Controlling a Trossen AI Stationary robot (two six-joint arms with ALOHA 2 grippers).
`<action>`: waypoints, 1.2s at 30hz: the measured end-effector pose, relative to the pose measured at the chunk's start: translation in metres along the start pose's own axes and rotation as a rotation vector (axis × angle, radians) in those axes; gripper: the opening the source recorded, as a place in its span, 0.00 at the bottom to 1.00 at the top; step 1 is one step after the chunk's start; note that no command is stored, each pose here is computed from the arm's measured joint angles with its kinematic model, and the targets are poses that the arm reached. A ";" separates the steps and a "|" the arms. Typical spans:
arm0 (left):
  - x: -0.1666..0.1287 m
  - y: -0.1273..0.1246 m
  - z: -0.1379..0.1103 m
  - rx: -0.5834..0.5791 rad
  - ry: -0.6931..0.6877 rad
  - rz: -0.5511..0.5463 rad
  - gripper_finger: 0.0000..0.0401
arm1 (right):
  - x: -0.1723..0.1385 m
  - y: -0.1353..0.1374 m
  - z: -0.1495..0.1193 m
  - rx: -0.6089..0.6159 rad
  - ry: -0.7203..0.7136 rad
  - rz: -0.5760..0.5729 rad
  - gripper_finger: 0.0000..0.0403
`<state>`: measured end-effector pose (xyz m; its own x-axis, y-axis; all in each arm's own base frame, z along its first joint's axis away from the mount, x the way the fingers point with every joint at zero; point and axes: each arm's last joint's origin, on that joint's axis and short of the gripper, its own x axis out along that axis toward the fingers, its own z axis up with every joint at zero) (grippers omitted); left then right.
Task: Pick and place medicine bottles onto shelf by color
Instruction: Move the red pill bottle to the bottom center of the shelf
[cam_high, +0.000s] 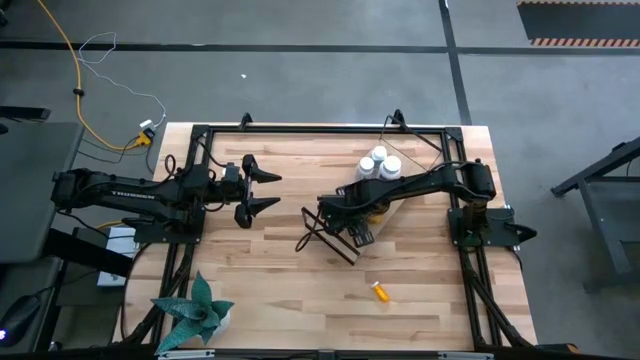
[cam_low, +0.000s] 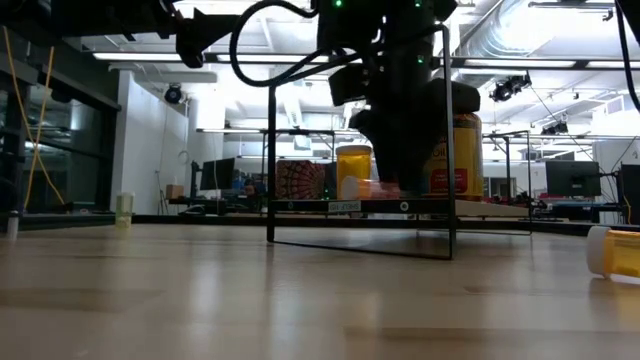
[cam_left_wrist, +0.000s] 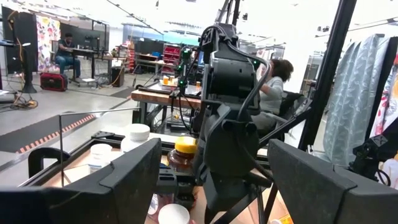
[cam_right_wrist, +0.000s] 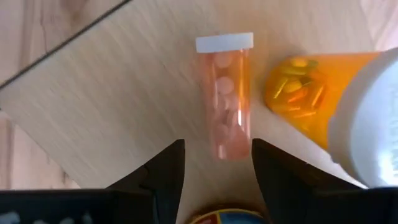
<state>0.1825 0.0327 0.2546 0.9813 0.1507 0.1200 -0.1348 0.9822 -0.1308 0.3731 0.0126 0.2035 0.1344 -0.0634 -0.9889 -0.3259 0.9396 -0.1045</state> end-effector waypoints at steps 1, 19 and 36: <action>0.000 0.000 0.000 0.000 0.000 0.000 0.70 | 0.001 0.000 0.001 0.014 -0.004 0.011 0.44; 0.000 0.000 0.000 0.000 0.000 0.000 0.70 | 0.004 0.000 0.003 0.088 -0.013 0.018 0.39; 0.000 0.000 0.000 0.000 0.000 0.000 0.70 | 0.004 0.000 0.005 0.126 -0.047 0.052 0.32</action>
<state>0.1825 0.0327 0.2546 0.9813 0.1507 0.1200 -0.1348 0.9822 -0.1311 0.3785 0.0146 0.1999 0.1650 -0.0003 -0.9863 -0.2139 0.9762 -0.0361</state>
